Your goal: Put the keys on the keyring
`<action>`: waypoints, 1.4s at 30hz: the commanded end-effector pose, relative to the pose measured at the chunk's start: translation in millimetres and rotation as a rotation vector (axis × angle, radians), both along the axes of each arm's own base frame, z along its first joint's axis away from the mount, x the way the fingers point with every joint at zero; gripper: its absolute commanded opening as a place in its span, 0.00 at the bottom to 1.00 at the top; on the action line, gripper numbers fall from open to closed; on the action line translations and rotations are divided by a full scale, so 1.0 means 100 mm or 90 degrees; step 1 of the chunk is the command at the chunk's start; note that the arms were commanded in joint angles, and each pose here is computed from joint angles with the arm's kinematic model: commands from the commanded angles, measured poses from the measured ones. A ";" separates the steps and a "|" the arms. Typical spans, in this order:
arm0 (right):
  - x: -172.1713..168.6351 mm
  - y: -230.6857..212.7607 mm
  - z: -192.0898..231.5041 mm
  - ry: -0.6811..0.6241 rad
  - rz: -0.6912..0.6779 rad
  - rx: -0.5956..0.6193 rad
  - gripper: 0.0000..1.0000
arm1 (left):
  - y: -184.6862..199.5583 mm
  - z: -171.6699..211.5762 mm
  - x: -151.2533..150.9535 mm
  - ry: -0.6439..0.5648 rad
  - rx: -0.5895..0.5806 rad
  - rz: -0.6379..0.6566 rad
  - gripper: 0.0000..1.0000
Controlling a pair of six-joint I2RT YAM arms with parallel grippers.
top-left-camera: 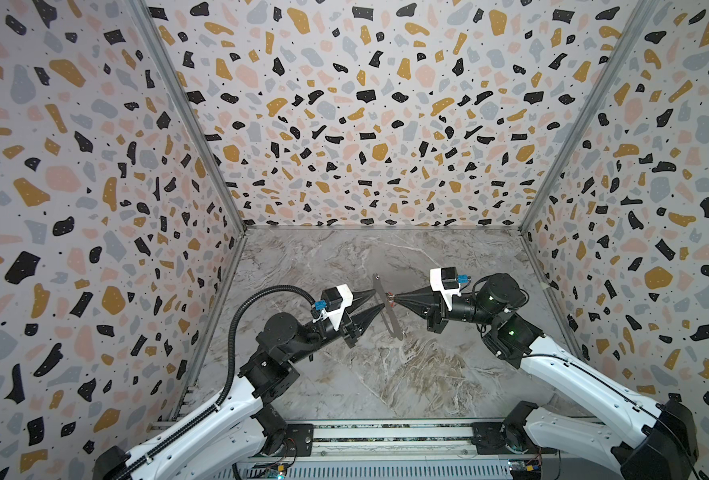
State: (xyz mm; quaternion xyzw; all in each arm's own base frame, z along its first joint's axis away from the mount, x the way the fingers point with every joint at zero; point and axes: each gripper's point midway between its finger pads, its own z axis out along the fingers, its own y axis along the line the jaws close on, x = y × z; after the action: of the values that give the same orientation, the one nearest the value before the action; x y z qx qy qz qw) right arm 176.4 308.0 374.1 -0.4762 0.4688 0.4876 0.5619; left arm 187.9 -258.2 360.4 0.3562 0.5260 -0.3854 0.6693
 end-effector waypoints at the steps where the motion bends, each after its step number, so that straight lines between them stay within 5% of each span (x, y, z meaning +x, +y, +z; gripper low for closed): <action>1: -0.12 -0.02 0.14 -0.026 0.038 0.026 0.00 | 0.00 0.21 -0.09 -0.048 -0.016 -0.025 0.35; 31: -0.17 0.07 0.11 -0.002 0.103 0.009 0.00 | -0.10 0.12 -0.15 -0.055 0.002 -0.068 0.16; 42: -0.14 0.08 0.13 0.006 0.101 0.005 0.00 | -0.16 0.05 -0.10 -0.034 0.029 -0.074 0.00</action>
State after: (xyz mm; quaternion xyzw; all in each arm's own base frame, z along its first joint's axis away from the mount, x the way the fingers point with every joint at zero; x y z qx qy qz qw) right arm 170.4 317.0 356.5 -0.4979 0.4668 0.5313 0.5019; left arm 179.4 -272.9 353.5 0.4022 0.5092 -0.4035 0.6451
